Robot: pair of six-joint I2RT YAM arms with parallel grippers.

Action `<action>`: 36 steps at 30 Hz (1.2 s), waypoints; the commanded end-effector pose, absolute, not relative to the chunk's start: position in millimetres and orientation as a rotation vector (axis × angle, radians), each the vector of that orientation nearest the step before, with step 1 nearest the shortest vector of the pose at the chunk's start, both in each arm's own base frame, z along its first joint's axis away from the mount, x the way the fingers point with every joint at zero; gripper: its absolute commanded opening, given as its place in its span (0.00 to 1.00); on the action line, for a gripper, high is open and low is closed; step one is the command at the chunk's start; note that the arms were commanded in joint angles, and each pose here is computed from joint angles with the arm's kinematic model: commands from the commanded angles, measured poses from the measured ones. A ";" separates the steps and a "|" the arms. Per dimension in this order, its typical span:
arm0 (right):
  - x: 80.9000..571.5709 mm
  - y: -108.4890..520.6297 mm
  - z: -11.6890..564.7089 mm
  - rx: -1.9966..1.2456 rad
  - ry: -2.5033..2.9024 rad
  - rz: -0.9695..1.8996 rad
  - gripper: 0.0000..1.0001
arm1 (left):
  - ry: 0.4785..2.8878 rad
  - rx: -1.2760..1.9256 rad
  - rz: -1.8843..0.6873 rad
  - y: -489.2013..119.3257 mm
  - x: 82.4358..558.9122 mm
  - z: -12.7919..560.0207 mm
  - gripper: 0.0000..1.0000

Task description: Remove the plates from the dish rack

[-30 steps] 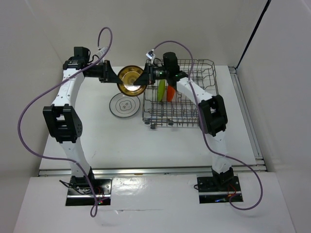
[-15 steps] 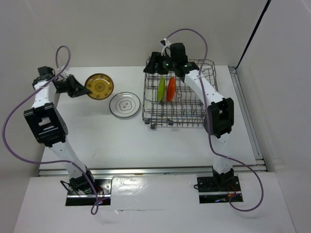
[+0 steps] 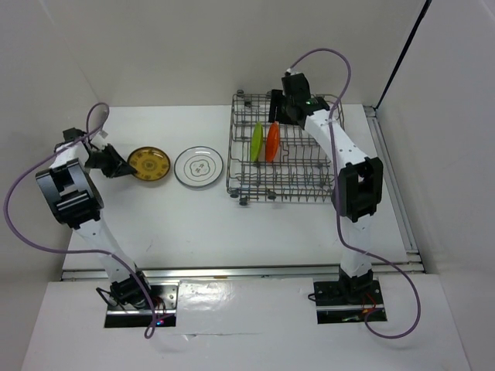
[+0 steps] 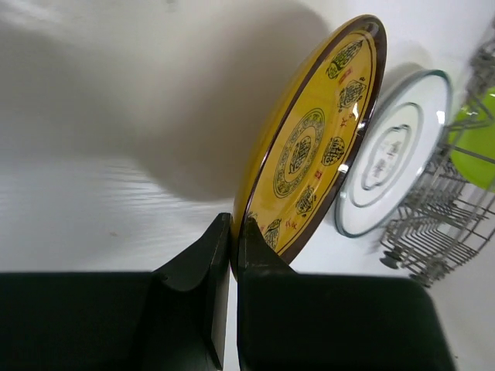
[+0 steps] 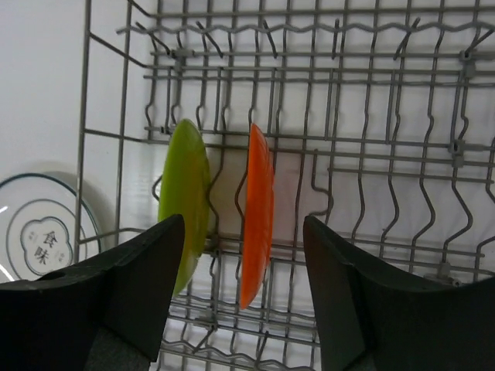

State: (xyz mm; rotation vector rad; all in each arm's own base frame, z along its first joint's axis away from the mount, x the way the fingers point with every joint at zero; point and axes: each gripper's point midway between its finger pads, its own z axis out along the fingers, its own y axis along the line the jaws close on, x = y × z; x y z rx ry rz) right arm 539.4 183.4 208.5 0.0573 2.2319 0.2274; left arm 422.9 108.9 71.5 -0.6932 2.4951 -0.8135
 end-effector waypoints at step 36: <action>546.6 132.4 323.3 0.088 1.919 -0.180 0.00 | 2.245 -0.257 -0.502 72.2 460.1 240.9 0.70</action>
